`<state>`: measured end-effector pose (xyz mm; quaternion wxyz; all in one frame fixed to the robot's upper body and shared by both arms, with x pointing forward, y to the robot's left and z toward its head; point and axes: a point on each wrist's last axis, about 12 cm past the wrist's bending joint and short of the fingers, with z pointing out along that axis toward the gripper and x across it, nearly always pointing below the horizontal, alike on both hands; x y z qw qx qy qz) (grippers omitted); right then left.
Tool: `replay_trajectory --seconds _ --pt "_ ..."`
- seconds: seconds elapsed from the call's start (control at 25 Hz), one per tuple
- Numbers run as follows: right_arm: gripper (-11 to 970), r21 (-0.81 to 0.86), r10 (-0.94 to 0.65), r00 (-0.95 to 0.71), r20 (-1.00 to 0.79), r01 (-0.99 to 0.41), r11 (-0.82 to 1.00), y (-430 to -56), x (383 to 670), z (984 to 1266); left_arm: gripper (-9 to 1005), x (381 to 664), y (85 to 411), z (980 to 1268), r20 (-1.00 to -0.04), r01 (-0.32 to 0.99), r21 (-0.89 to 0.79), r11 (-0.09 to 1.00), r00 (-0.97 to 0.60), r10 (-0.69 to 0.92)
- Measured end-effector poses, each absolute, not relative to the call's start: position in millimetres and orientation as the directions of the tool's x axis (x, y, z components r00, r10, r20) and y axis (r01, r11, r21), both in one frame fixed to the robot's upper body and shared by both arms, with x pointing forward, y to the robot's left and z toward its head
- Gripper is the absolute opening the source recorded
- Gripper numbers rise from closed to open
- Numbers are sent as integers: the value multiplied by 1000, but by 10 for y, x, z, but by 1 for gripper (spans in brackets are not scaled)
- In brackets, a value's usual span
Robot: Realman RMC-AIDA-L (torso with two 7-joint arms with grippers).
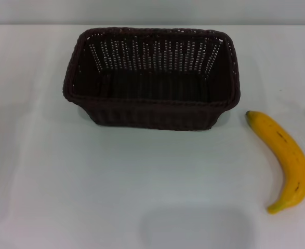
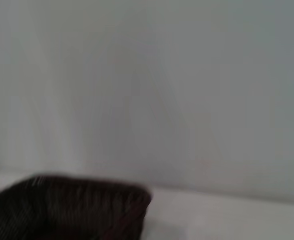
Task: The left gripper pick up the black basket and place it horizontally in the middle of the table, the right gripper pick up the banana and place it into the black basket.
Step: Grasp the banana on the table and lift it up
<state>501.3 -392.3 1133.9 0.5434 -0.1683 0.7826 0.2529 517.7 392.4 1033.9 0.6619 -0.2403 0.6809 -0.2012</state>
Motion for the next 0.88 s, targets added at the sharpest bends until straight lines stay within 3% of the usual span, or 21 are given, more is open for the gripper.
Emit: replay_trajectory --seconds 0.52,0.88 --pt "854 56 -366 -541 -757 -612 789 -3006 5348 11993 863 5254 3866 10364 -836 -48 -548 835 -4 -549" --pt "833 -28 -510 -647 -567 -604 797 -2497 5502 11872 863 5291 3811 10348 -849 -54 -528 848 2 -529"
